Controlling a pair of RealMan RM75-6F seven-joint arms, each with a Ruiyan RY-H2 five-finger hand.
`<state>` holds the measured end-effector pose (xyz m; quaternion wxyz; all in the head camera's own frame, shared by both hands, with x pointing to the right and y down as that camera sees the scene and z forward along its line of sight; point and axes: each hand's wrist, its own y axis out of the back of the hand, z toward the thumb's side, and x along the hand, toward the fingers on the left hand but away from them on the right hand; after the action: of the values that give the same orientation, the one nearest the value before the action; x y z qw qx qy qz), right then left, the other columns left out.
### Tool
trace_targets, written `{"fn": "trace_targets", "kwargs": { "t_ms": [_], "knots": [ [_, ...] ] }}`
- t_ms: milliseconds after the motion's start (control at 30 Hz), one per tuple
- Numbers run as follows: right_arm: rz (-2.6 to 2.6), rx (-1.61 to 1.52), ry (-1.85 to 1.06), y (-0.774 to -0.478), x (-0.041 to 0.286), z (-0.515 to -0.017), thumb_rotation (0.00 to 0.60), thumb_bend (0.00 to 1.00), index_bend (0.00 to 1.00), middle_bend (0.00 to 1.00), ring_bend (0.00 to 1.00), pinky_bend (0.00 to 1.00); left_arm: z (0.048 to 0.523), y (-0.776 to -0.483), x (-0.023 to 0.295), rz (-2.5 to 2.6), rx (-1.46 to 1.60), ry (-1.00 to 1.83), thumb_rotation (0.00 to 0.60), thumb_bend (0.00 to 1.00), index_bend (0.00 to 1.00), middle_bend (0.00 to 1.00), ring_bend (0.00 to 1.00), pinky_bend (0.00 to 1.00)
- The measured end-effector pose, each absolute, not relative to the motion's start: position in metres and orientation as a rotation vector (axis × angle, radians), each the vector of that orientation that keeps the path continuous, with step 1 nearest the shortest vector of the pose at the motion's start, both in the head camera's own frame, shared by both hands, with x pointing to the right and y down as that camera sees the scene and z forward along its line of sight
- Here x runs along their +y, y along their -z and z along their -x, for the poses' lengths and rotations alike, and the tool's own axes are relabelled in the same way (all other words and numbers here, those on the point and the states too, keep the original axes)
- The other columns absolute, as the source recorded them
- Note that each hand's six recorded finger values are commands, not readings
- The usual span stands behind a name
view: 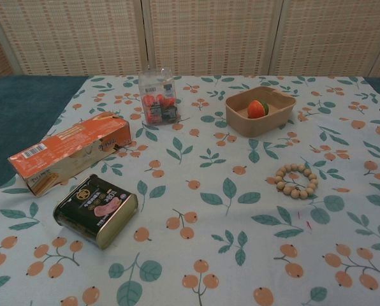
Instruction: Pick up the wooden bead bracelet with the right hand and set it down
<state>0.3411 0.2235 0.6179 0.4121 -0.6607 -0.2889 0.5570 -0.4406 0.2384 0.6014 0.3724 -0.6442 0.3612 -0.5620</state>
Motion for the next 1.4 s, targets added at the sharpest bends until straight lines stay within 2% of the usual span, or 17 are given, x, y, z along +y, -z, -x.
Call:
{"fn": "trace_targets", "kwargs": {
  "t_ms": [167,367,667,867,1000,1400],
  "knots": [
    [1.676,-0.711,-1.375,-0.619,0.226,-0.336,0.549,0.24,0.00,0.01,0.00,0.00,0.440,-0.602,0.239,1.661,0.924,1.438,0.600,0.43,0.00,0.00,0.00,0.17],
    [1.687,-0.631,-1.322,-0.626,0.220,-0.326,0.548,0.31,0.03,0.11,0.00,0.00,0.441,-0.601,0.239,1.673,0.928,1.437,0.600,0.43,0.00,0.00,0.00,0.17],
    [1.735,-0.280,-1.284,-0.671,0.209,-0.307,0.550,0.31,0.18,0.20,0.00,0.00,0.444,-0.599,0.238,1.665,0.944,1.442,0.600,0.43,0.00,0.00,0.00,0.17],
    [1.739,-0.188,-1.264,-0.696,0.203,-0.299,0.566,0.31,0.22,0.23,0.00,0.00,0.444,-0.602,0.238,1.669,0.934,1.452,0.600,0.43,0.00,0.00,0.00,0.18],
    [1.747,-0.192,-1.242,-0.705,0.199,-0.291,0.600,0.31,0.28,0.26,0.00,0.00,0.445,-0.601,0.238,1.665,0.940,1.453,0.600,0.43,0.00,0.00,0.00,0.18],
    [1.719,-0.122,-1.198,-0.719,0.186,-0.275,0.600,0.31,0.31,0.29,0.00,0.00,0.446,-0.603,0.238,1.668,0.937,1.462,0.600,0.43,0.00,0.00,0.00,0.18]
  ]
}}
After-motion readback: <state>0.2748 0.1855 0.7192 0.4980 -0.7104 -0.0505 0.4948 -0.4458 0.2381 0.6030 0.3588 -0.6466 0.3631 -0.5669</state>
